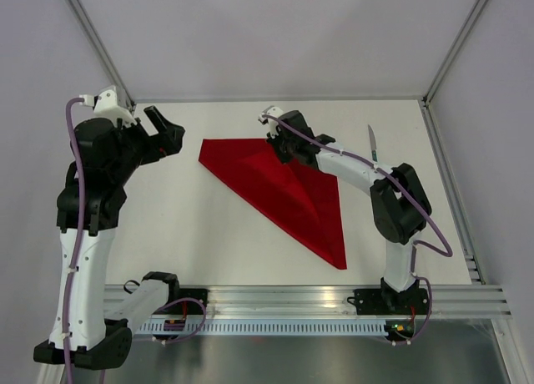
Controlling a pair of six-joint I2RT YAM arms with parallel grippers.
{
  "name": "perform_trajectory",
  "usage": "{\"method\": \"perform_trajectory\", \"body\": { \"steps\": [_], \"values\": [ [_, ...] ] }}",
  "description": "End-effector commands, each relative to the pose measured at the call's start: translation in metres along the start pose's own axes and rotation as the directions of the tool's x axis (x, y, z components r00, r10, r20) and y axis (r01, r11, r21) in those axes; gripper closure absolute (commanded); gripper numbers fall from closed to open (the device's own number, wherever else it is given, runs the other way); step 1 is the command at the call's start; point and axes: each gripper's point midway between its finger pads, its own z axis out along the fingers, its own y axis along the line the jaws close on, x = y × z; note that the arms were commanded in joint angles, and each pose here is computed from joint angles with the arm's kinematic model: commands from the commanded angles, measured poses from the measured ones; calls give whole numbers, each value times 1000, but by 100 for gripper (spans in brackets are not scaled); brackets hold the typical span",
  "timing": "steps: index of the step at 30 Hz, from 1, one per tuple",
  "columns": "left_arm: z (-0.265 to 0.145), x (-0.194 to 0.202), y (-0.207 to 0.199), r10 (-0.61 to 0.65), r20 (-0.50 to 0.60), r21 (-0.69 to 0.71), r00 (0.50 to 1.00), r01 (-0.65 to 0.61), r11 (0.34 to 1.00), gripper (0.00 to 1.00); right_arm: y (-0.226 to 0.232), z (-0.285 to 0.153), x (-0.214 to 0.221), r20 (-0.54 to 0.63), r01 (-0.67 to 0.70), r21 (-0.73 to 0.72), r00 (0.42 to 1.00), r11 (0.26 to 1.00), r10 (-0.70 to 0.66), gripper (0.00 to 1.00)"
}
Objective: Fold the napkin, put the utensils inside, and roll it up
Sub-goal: Fold the napkin
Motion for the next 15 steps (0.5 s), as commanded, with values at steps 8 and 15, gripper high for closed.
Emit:
{"method": "perform_trajectory", "body": {
  "steps": [8,15],
  "values": [
    [9,-7,-10,-28,16,47,999,27,998,0,-52,10,13,-7,-56,92,998,994,57,100],
    [15,-4,-10,-27,5,46,1000,27,999,0,-85,13,24,-12,-109,141,994,984,112,99]
  ]
}}
